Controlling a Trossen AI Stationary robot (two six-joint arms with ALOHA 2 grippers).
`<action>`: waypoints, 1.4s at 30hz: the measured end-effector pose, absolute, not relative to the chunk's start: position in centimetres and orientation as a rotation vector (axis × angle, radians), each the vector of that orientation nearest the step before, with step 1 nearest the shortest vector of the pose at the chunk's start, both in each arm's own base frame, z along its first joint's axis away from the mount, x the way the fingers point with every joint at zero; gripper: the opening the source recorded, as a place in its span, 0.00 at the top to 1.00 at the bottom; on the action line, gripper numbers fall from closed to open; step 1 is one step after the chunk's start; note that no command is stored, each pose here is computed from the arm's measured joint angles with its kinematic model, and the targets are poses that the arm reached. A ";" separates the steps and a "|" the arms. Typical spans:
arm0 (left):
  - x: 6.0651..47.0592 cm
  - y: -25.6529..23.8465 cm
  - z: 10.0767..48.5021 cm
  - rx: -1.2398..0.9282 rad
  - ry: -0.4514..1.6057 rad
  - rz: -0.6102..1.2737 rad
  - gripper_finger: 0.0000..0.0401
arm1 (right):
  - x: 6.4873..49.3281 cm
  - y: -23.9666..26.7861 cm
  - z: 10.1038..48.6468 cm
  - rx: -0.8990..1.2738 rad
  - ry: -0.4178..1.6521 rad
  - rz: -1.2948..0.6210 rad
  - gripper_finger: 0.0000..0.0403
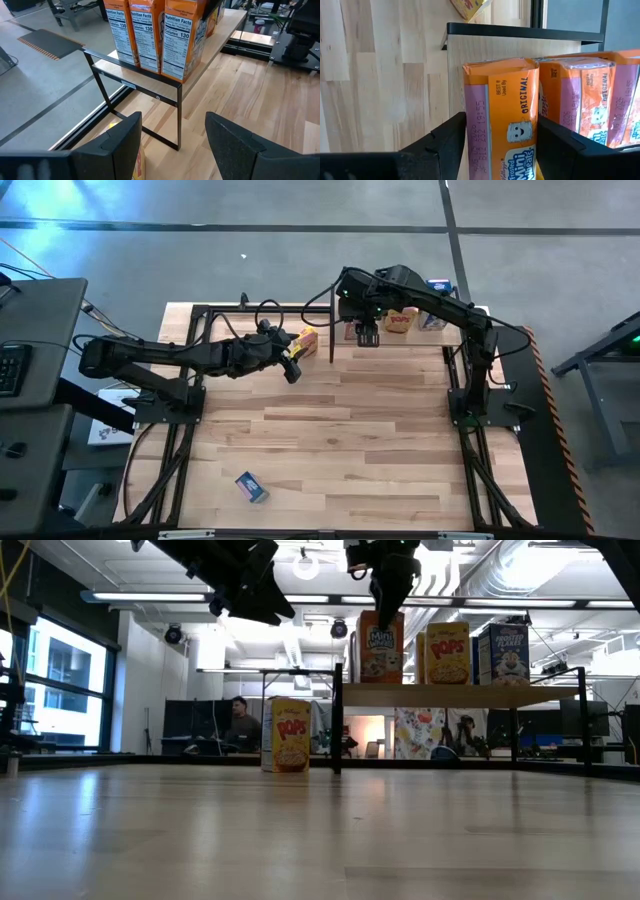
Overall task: Stack cereal on shelf
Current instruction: Put the orange cereal box on the shelf aligned with the other orange cereal boxes, then put the blue cereal box on the shelf aligned with the other blue cereal boxes
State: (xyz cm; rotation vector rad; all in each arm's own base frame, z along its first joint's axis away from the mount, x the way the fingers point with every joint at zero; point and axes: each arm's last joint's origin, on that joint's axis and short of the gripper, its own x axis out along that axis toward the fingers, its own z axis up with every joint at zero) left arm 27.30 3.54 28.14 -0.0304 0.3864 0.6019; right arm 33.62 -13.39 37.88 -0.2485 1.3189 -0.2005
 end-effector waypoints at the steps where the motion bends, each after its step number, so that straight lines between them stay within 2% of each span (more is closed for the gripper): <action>1: 27.3 3.6 28.1 -0.030 0.386 0.602 0.48 | 33.6 -13.4 37.9 -0.248 1.319 -0.200 0.50; 5: 27.3 3.6 28.1 -0.030 0.386 0.602 0.48 | 33.6 -13.4 37.9 -0.248 1.316 -0.198 0.48; 13: 27.3 3.6 28.1 -0.030 0.386 0.602 0.48 | 33.6 -13.5 37.9 -0.258 1.328 -0.232 0.28; 26: 27.3 3.6 28.1 -0.030 0.386 0.602 0.48 | 31.7 -12.5 40.3 -0.292 1.264 -0.256 0.27; 42: 27.3 3.6 28.1 -0.030 0.386 0.602 0.48 | 28.2 -8.0 44.8 -0.330 1.089 -0.253 0.27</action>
